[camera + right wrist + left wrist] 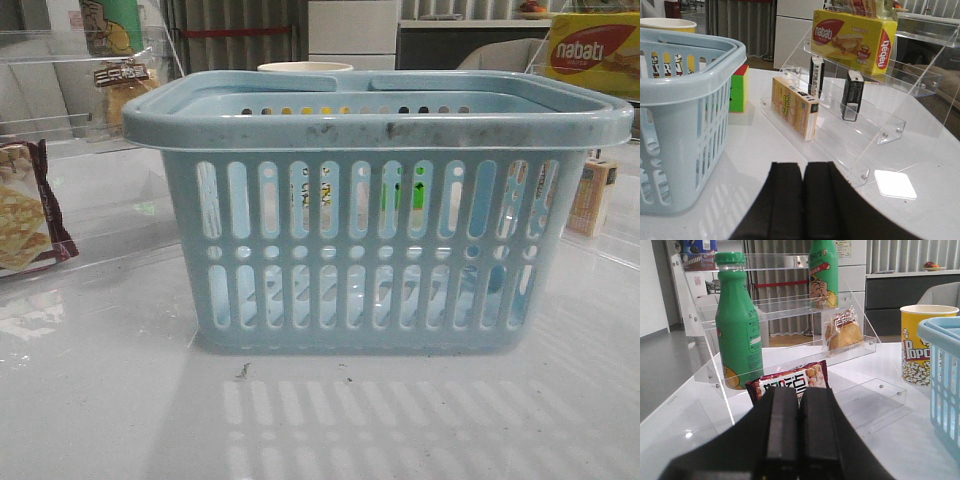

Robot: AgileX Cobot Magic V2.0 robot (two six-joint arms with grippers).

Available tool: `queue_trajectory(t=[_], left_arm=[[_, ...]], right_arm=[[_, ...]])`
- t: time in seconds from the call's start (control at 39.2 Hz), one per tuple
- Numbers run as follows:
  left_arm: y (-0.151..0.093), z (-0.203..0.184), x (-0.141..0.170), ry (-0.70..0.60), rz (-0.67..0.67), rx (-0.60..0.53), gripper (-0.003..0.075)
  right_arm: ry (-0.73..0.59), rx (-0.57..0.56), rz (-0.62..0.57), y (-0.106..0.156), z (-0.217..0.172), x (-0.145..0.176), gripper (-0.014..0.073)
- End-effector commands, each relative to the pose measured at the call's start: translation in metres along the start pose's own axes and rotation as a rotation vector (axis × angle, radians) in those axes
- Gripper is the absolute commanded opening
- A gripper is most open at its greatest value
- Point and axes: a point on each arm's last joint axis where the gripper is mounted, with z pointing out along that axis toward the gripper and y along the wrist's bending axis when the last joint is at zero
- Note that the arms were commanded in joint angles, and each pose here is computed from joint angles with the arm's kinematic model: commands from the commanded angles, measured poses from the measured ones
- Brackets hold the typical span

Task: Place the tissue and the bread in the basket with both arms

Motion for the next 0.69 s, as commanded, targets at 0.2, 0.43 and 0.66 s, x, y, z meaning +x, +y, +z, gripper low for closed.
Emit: queue_trajectory(t=[0.2, 0.43, 0.66], left_arm=[[0.001, -0.0018, -0.0084, -0.101, -0.007, -0.012, 0.0091], [0.001, -0.0018, -0.0084, -0.101, -0.007, -0.012, 0.0091], [0.0011, -0.002, -0.0099, -0.117, -0.005, -0.014, 0.0091]], right_arm=[[-0.106, 0.012, -0.001, -0.0008, -0.0018, -0.0087, 0.0055], [-0.106, 0.012, -0.001, -0.0008, -0.0018, -0.0087, 0.0055], [-0.11, 0.012, -0.001, -0.0009, -0.0019, -0.0091, 0.0055]])
